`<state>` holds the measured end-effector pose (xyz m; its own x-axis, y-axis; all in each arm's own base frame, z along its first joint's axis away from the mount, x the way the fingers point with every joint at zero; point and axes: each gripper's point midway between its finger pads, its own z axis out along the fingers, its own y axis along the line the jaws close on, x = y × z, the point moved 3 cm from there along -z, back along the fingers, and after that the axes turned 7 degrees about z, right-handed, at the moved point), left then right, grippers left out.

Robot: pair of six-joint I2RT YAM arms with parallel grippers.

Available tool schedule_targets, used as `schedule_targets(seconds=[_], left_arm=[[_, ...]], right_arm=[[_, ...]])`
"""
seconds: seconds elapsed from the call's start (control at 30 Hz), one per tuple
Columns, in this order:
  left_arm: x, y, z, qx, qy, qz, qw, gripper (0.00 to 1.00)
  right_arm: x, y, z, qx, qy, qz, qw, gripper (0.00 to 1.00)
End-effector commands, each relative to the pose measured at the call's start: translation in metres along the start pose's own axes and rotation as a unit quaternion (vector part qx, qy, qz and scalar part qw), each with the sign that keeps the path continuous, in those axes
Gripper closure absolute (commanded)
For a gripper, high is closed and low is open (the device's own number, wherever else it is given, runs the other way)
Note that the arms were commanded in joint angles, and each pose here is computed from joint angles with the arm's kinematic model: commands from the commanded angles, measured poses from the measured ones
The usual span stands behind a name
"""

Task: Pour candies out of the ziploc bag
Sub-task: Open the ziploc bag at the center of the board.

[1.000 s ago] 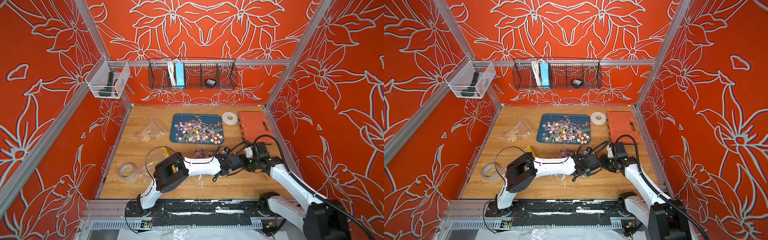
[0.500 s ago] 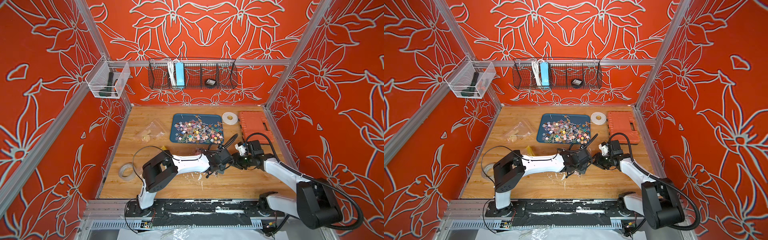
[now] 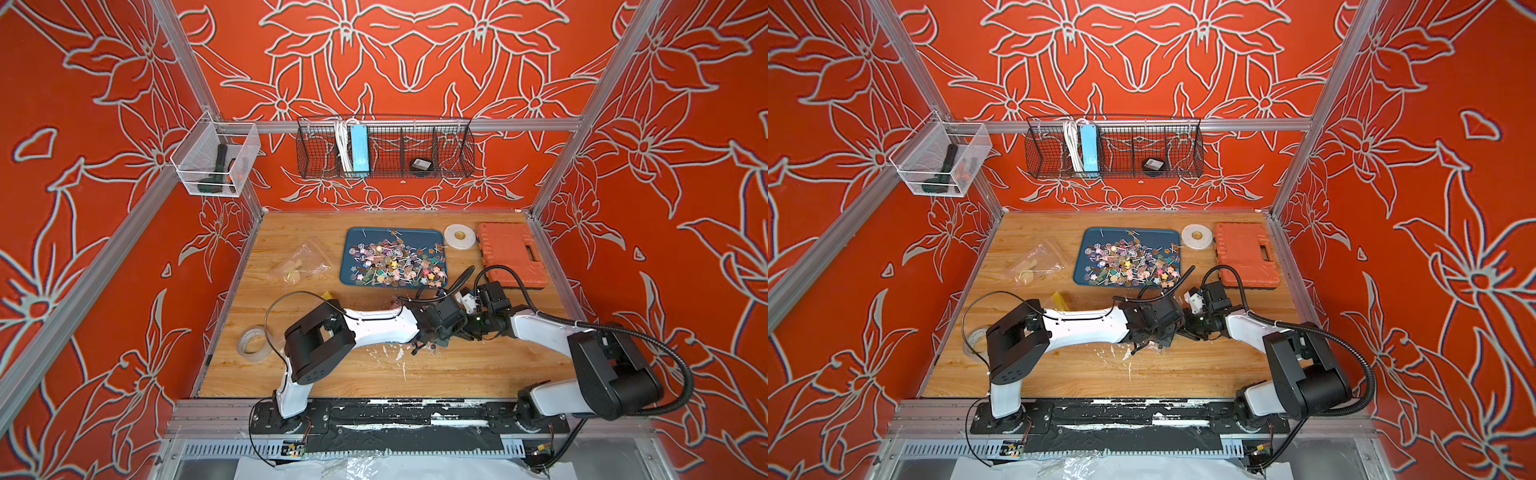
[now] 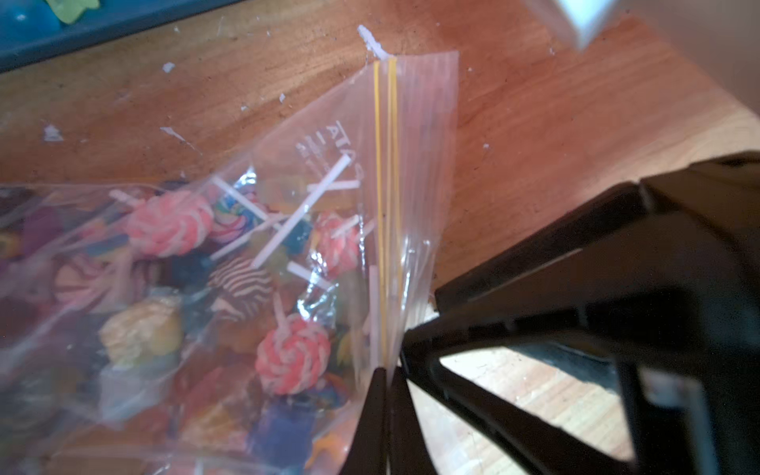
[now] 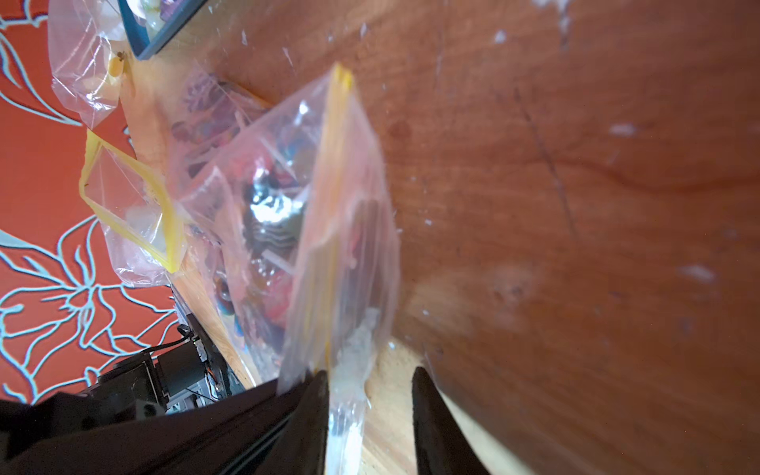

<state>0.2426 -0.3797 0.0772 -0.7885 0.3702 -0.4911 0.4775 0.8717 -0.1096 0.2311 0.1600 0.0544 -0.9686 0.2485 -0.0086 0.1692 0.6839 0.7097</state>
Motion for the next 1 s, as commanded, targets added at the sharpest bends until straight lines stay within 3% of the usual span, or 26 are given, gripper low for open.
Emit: schedule_targets(seconds=[0.0,0.97], left_arm=[[-0.008,0.000,-0.009,0.009,-0.015,0.000,1.000,1.00],[-0.001,0.030,0.001,0.010,0.004,0.005,1.000,1.00]], right_arm=[[-0.007,0.009,0.005,-0.020,-0.008,-0.011,1.000,0.66],[-0.004,0.011,-0.001,-0.017,-0.013,-0.027,0.999,0.70]])
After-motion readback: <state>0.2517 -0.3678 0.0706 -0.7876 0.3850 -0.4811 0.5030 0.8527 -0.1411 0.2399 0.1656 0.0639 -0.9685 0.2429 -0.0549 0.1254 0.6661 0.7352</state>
